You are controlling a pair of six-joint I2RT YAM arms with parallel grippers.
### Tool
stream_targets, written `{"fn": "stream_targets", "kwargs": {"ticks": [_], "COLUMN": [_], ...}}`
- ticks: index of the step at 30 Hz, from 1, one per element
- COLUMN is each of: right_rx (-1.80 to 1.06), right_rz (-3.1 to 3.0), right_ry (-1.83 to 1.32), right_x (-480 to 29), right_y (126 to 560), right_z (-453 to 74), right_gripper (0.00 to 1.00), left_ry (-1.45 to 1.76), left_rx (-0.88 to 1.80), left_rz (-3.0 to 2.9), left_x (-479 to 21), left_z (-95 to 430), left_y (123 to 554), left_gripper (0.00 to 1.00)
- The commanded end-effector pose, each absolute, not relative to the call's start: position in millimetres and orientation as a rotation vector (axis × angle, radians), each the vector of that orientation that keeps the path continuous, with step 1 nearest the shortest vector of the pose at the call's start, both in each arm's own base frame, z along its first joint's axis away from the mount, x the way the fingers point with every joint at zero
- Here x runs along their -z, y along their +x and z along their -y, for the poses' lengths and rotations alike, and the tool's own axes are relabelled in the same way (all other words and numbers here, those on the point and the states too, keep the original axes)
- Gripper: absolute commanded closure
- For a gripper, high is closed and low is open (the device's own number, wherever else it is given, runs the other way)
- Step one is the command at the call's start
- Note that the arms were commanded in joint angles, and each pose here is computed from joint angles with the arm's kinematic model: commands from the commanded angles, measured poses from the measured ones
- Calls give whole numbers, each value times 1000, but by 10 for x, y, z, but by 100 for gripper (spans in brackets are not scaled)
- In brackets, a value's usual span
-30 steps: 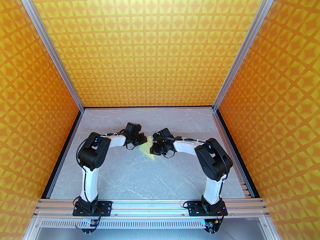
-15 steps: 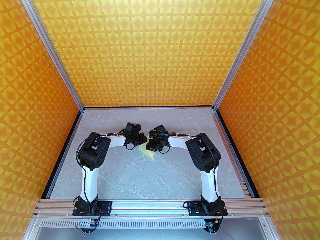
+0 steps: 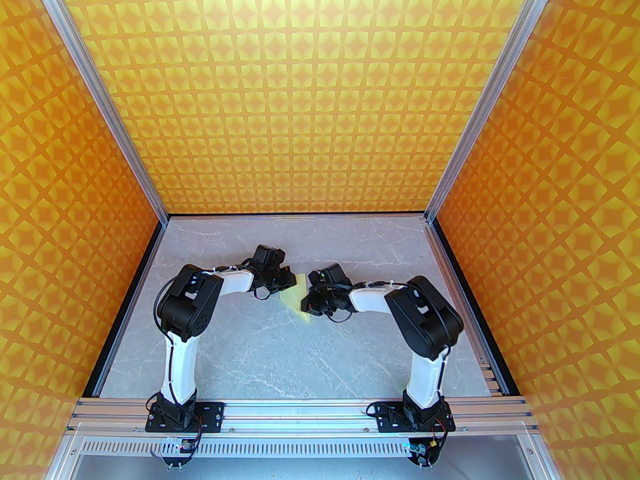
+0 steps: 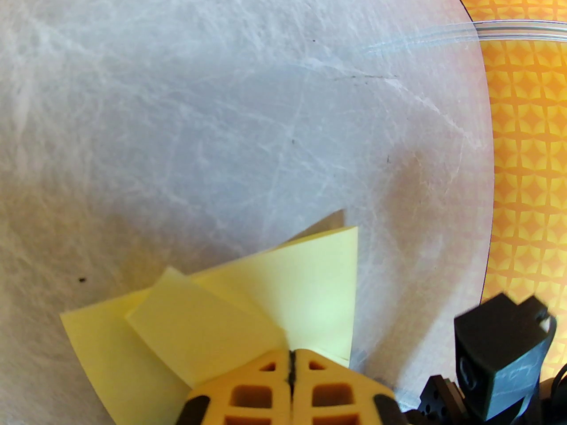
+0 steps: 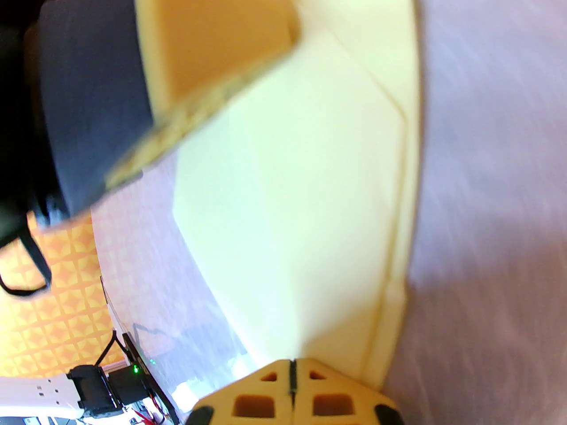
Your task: Fold a paper plane with a square sheet of paper (fold left side to right side)
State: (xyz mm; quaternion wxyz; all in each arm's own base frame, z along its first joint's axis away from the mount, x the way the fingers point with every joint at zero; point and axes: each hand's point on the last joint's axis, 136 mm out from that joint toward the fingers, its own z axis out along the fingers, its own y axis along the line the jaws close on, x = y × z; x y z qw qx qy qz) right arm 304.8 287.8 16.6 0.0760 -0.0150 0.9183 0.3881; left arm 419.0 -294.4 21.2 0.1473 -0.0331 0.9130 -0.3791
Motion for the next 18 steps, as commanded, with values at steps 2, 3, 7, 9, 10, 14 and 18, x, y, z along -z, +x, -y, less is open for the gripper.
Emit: {"fn": "stream_targets", "kwargs": {"ticks": [2, 3, 7, 9, 10, 14, 18], "right_rx": [-1142, -1139, -1131, -1127, -1119, -1080, -1076], "right_rz": [-2881, -2886, -2898, -2899, -2897, -2864, -2792], "right_ry": [25, 28, 21, 4, -8, -38, -54], "right_x": [3, 11, 1, -29, -51, -191, -409], "right_y": [2644, 2608, 2480, 2451, 2448, 2558, 2777], "right_z": [-2708, -2683, -2616, -2599, -2590, -2585, -2654], "right_gripper": [100, 100, 100, 100, 100, 100, 100], "left_ry": [-154, -154, -140, -138, -130, -105, -81], "left_rx": [947, 946, 946, 950, 956, 999, 1046], "left_rz": [-2741, -2742, -2734, -2730, -2723, -2675, -2607], "left_x": [195, 198, 166, 141, 104, -123, -475], "left_z": [2766, 2766, 2775, 2776, 2790, 2839, 2886], "left_y": [4100, 4097, 4110, 4112, 4120, 4158, 4195], "left_gripper": [99, 99, 99, 99, 99, 97, 94]}}
